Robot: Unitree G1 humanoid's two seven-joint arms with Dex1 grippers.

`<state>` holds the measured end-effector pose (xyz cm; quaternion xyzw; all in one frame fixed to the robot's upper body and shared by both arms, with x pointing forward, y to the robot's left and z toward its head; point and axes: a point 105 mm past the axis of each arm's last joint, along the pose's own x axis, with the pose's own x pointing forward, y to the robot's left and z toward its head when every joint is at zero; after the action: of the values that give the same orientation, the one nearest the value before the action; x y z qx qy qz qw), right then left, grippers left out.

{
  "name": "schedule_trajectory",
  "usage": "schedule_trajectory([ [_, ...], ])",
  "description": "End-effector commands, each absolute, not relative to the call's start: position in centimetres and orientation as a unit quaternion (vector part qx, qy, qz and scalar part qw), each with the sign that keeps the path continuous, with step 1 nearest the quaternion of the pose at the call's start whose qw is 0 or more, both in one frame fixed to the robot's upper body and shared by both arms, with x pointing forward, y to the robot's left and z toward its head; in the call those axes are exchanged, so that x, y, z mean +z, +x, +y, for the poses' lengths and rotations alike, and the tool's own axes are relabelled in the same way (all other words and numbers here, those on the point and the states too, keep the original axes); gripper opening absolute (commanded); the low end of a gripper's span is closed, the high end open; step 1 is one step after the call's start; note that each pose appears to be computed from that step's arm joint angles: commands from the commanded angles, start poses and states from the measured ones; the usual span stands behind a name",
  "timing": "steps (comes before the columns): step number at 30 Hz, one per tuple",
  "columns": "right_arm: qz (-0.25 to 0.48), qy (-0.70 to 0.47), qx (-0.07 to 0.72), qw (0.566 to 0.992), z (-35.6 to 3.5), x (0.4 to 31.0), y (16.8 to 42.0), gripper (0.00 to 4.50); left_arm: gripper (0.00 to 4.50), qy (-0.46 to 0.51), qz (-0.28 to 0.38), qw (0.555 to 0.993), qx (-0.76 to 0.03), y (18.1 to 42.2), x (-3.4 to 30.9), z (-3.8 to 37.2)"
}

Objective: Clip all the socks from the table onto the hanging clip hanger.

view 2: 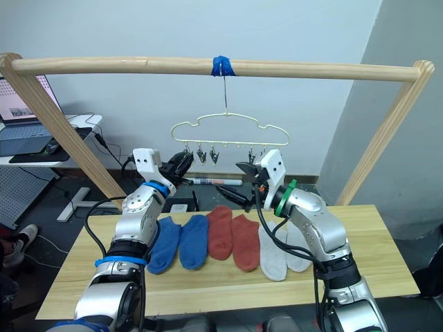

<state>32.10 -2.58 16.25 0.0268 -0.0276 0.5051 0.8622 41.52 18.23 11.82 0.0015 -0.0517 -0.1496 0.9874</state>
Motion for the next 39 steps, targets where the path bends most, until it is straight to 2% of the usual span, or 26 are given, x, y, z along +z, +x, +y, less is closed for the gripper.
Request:
schedule_trajectory([
  [1,-0.055,0.022,0.503,0.862,-2.9,17.7,32.1,4.50,1.15,0.014,-0.085,0.986,-0.145,42.0,13.8,18.4],
  [18,-0.057,0.019,0.504,0.862,-2.7,17.8,32.2,4.50,1.15,0.031,-0.090,0.988,-0.120,41.0,13.5,19.9],
  [21,-0.057,0.016,0.501,0.863,-2.8,17.8,32.3,4.50,1.75,0.032,-0.089,0.989,-0.117,41.0,13.4,19.9],
  [25,-0.058,0.017,0.500,0.864,-2.9,17.8,32.4,4.50,2.93,0.028,-0.083,0.989,-0.117,40.9,13.0,19.8],
  [39,-0.059,0.009,0.493,0.868,-3.1,17.8,32.6,4.50,2.93,0.016,-0.078,0.990,-0.118,42.0,13.3,19.8],
])
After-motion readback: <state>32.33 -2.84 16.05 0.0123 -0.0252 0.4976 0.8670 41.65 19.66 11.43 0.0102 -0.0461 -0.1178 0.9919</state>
